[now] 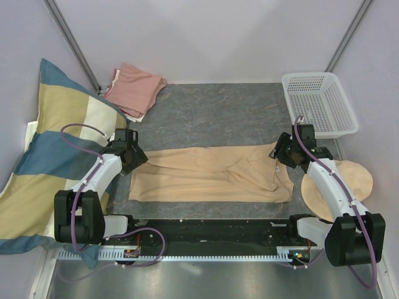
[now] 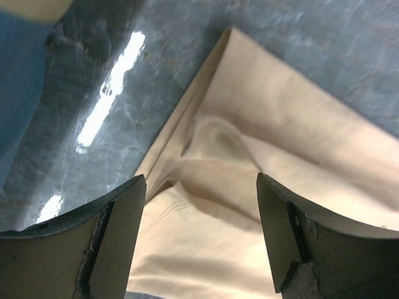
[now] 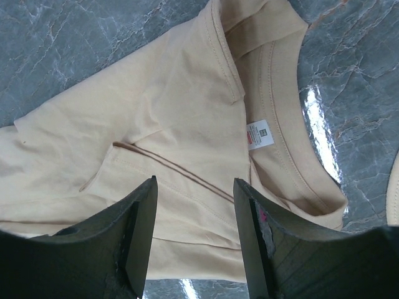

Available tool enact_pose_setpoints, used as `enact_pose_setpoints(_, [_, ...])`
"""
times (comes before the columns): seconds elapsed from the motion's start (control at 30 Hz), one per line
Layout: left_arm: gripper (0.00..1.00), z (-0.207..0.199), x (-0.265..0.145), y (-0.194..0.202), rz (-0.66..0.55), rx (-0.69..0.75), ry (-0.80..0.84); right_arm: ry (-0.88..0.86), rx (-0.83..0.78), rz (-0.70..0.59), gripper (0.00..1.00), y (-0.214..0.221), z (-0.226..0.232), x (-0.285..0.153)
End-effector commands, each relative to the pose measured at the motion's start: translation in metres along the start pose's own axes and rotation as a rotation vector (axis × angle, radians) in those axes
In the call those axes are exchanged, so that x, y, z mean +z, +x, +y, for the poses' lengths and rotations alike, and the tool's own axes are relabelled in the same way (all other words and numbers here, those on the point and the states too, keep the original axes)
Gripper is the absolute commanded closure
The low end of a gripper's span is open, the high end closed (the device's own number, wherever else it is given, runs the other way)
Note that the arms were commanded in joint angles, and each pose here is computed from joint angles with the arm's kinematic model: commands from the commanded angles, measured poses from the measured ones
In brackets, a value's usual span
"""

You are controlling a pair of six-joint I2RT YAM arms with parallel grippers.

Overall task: Fold and stack the t-shirts
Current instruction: Fold the other side of the tshirt into a rectangle

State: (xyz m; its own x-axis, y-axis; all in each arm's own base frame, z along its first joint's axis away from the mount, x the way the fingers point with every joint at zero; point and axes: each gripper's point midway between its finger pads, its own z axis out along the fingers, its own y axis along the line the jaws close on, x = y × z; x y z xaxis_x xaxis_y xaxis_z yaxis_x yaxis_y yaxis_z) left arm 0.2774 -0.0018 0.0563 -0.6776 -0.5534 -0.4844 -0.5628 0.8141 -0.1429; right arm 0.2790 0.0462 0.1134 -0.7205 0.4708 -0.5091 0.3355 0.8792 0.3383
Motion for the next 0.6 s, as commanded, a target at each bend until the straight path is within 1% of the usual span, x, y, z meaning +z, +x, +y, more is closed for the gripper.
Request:
enact_pose_setpoints(0.0, [0.21, -0.009, -0.01, -0.013, -0.049, -0.049, 0.034, -0.022, -0.016, -0.006, 0.4, -0.001, 0.004, 0.003])
enact_pose_setpoints(0.23, [0.21, -0.037, -0.033, -0.059, -0.157, -0.061, 0.116, -0.018, -0.014, -0.005, 0.4, 0.002, 0.002, 0.003])
enact_pose_setpoints(0.27, [0.21, -0.046, -0.036, -0.071, -0.19, -0.068, 0.147, -0.018, -0.014, 0.0, 0.4, 0.003, 0.001, 0.004])
enact_pose_setpoints(0.3, [0.21, -0.053, -0.037, -0.074, -0.191, -0.061, 0.174, -0.02, -0.012, 0.006, 0.4, 0.005, 0.002, 0.004])
enact_pose_setpoints(0.4, [0.21, -0.076, -0.035, -0.09, -0.227, -0.048, 0.26, -0.019, -0.014, 0.005, 0.4, 0.005, 0.001, 0.003])
enact_pose_setpoints(0.57, [0.21, -0.092, -0.015, -0.101, -0.245, -0.033, 0.288, -0.022, -0.019, -0.001, 0.4, 0.004, 0.002, -0.001])
